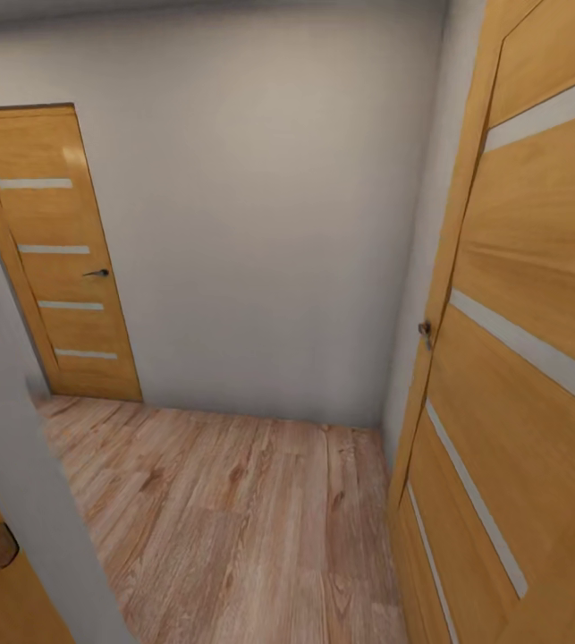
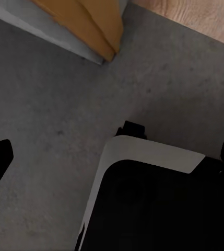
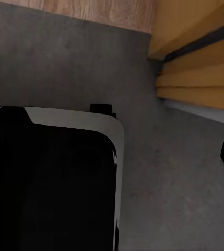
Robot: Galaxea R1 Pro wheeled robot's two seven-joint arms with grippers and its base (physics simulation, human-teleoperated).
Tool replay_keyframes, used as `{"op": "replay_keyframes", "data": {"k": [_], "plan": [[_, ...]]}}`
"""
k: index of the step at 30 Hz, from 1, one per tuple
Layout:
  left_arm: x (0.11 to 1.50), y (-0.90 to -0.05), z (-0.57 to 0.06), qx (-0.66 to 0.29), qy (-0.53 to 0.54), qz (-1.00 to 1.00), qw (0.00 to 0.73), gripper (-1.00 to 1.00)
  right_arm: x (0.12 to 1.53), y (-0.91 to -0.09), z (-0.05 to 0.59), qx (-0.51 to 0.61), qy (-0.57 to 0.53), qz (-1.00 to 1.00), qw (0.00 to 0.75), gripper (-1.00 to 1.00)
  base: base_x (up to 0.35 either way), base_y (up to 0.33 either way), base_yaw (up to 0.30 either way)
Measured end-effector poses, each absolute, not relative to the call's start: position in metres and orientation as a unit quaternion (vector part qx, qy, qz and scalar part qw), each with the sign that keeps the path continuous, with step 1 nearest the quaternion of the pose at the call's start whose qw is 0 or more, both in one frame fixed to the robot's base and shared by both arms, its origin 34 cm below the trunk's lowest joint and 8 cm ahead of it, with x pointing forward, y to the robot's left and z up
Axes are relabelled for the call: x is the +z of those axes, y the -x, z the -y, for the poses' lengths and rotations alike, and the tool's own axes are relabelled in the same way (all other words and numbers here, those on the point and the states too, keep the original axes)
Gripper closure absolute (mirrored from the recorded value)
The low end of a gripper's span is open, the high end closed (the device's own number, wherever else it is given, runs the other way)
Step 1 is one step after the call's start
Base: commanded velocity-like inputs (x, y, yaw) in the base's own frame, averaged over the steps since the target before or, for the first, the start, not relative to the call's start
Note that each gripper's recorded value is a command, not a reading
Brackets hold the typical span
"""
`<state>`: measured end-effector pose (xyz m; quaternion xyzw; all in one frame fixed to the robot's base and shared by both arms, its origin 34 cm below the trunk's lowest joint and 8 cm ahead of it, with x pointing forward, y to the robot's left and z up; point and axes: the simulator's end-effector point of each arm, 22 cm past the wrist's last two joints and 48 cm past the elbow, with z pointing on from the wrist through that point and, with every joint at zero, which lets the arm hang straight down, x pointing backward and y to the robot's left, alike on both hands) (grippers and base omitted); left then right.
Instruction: Move the two storage containers from the living room to the garage. In the garage, place one container on the floor and stack the other container on top of it (either order is fine).
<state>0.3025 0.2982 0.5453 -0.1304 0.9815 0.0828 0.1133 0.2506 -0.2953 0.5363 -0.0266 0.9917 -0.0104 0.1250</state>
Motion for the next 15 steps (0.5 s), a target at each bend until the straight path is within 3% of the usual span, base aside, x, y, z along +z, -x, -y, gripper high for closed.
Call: {"op": "replay_keyframes", "data": {"k": [15], "plan": [[0.5453,-0.3025,-0.2979,0.083,0.13,-0.981,0.113,-1.0,0.5363,-0.2506,0.2953,-0.01,0.026,-0.992,0.125,-1.0,0.322,0.0,0.0]]}}
